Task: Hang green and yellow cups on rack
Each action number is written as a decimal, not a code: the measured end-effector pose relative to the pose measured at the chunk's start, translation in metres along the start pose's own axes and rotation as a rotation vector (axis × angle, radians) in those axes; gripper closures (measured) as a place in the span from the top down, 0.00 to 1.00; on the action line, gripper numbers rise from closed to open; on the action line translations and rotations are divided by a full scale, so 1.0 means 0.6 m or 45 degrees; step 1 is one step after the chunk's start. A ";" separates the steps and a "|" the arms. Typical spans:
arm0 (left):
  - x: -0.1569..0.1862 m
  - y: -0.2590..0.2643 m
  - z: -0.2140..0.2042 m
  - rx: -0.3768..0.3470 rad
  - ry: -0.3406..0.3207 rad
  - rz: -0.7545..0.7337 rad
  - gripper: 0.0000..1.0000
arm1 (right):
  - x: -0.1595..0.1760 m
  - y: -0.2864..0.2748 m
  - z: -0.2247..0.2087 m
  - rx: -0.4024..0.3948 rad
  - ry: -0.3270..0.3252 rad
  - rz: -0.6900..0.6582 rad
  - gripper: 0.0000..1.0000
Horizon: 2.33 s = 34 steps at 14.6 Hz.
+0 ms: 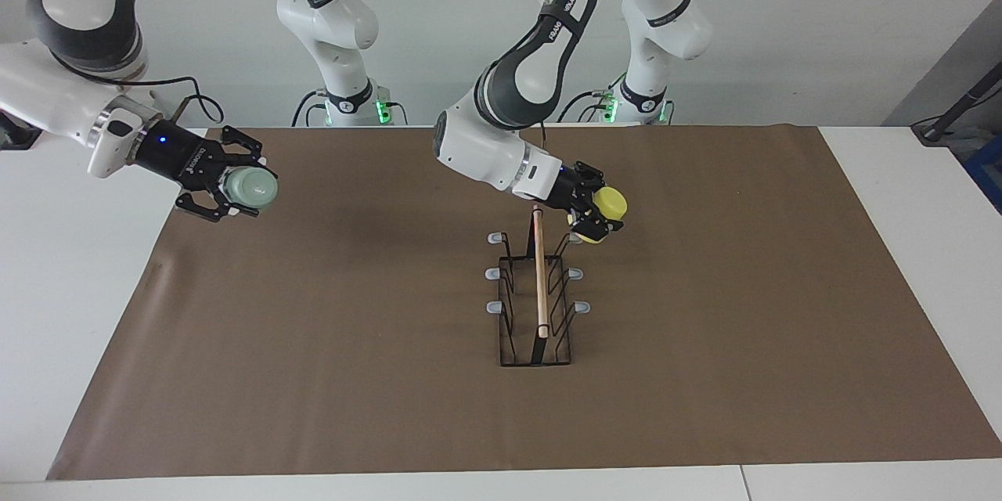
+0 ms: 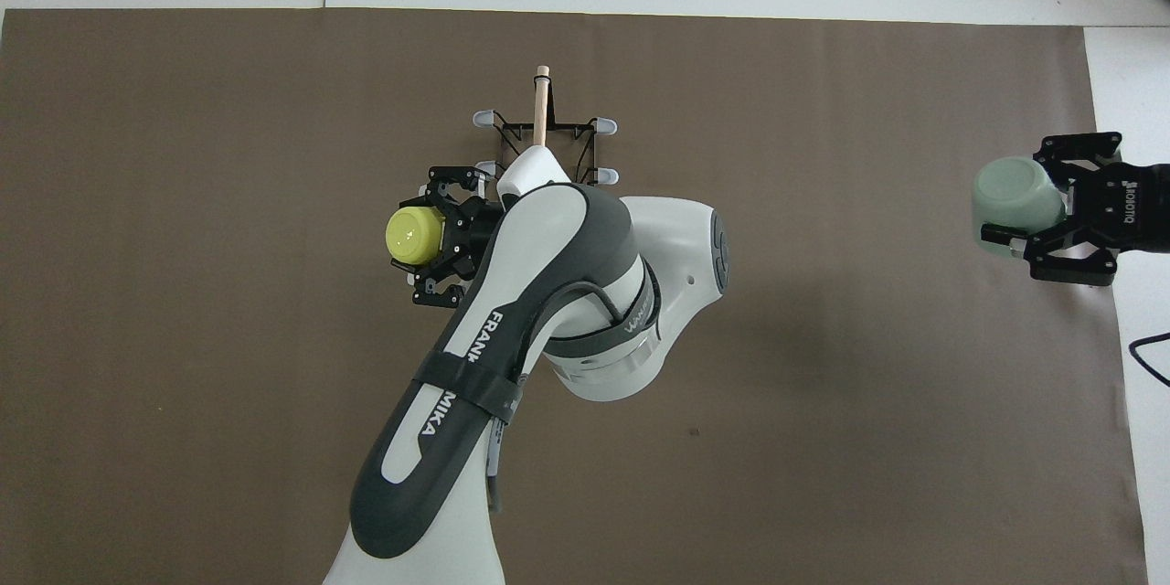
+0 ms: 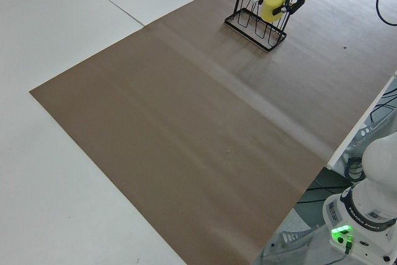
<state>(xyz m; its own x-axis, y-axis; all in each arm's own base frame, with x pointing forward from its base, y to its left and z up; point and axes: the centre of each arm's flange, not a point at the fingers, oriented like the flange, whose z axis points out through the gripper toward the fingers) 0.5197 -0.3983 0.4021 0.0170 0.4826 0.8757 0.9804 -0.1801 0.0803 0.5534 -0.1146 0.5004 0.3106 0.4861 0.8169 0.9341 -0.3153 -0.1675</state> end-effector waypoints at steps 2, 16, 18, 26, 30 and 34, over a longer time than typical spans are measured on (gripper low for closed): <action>-0.014 0.002 -0.003 -0.012 0.003 0.007 0.64 | 0.001 -0.003 -0.005 0.002 0.048 -0.029 0.66; -0.075 -0.020 -0.034 -0.075 -0.008 0.055 0.68 | -0.057 -0.019 0.080 0.010 0.371 0.037 0.66; -0.077 -0.022 -0.037 -0.079 -0.008 0.057 0.87 | -0.055 -0.021 0.096 0.008 0.401 0.017 0.66; -0.020 0.008 -0.038 -0.095 -0.049 0.038 1.00 | 0.012 -0.041 0.269 -0.119 0.498 0.049 0.66; 0.116 0.063 0.020 -0.086 -0.247 0.065 1.00 | 0.057 -0.068 0.354 -0.220 0.544 0.086 0.66; 0.257 0.113 0.142 -0.059 -0.500 0.111 1.00 | 0.088 -0.112 0.437 -0.348 0.576 0.145 0.66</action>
<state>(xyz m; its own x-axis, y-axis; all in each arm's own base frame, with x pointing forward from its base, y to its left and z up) 0.6057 -0.2632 0.5021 0.1819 0.7530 0.6323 0.9622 -0.2689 0.0435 0.5531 0.1460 0.4100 0.2437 0.0557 0.9682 0.8002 -0.5757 -0.1683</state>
